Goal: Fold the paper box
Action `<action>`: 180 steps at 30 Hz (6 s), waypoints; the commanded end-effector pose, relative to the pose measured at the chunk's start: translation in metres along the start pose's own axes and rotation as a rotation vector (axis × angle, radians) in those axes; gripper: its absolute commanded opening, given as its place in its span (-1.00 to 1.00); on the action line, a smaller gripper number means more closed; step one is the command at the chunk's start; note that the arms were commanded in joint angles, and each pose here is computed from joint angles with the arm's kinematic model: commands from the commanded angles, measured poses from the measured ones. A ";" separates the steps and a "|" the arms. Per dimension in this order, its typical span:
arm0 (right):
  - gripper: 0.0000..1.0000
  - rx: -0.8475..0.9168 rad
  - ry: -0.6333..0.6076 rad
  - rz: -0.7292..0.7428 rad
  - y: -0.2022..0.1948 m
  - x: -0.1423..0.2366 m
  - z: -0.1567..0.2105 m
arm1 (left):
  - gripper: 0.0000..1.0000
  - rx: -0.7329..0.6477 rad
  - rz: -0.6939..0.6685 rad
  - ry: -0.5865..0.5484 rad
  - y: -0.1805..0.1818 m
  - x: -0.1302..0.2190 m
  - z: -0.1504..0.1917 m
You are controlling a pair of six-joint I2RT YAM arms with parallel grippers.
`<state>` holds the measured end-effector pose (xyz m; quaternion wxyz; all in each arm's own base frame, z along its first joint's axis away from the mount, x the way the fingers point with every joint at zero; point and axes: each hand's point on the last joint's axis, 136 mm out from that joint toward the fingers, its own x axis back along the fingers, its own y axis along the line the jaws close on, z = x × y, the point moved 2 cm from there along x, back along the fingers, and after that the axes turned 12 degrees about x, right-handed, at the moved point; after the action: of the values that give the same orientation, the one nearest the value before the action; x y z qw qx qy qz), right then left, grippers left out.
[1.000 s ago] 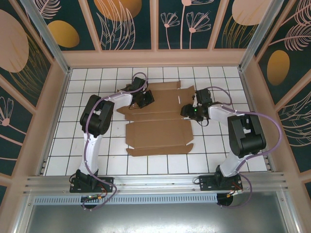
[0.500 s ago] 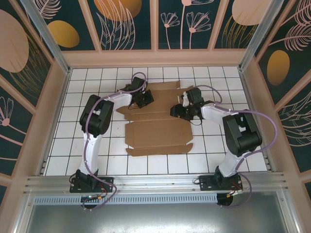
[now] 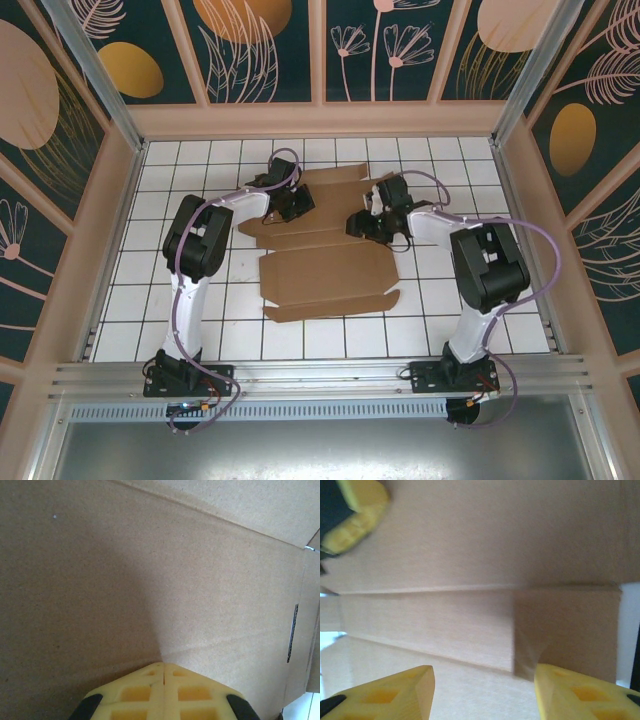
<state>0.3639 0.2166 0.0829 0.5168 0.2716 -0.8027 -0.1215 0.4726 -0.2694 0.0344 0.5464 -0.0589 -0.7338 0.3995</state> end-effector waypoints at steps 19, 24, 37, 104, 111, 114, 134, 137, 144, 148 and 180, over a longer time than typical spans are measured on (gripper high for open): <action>-1.00 0.085 0.006 0.301 -0.007 -0.064 -0.069 | -1.00 -0.087 -0.074 0.073 0.014 0.002 0.015; -1.00 0.033 0.047 0.337 -0.022 -0.075 -0.053 | -1.00 -0.129 -0.063 0.049 -0.005 0.014 0.004; -1.00 -0.033 0.086 0.407 -0.041 -0.080 -0.028 | -0.39 0.016 -0.036 -0.255 0.001 0.101 -0.122; -1.00 -0.106 0.094 0.374 -0.037 -0.090 -0.024 | -0.01 0.054 0.028 -0.149 0.000 0.131 -0.058; -1.00 -0.101 0.099 0.355 -0.033 -0.092 -0.022 | 0.41 0.074 -0.084 -0.133 0.074 0.162 0.009; -1.00 -0.095 0.104 0.348 -0.032 -0.093 -0.021 | 0.62 0.074 -0.105 -0.101 0.094 0.161 0.027; -1.00 -0.089 0.106 0.318 -0.029 -0.092 -0.016 | 0.47 0.034 -0.025 -0.009 0.082 0.120 0.032; -1.00 -0.089 0.106 0.307 -0.028 -0.094 -0.015 | 0.46 0.015 0.017 -0.002 0.066 0.123 0.035; -1.00 -0.085 0.110 0.303 -0.024 -0.098 -0.015 | 0.43 -0.049 0.062 0.034 0.034 0.116 0.051; -1.00 -0.083 0.107 0.308 -0.023 -0.098 -0.016 | 0.42 -0.037 0.046 0.066 0.040 0.099 0.061; -1.00 -0.032 0.105 0.308 -0.021 -0.089 -0.021 | 0.19 0.042 -0.270 -0.256 0.114 0.138 -0.061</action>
<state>0.4467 0.2555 0.0407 0.5210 0.1474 -0.8377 -0.0710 0.4295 -0.0837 0.0821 0.4772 0.1108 -0.7976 0.3519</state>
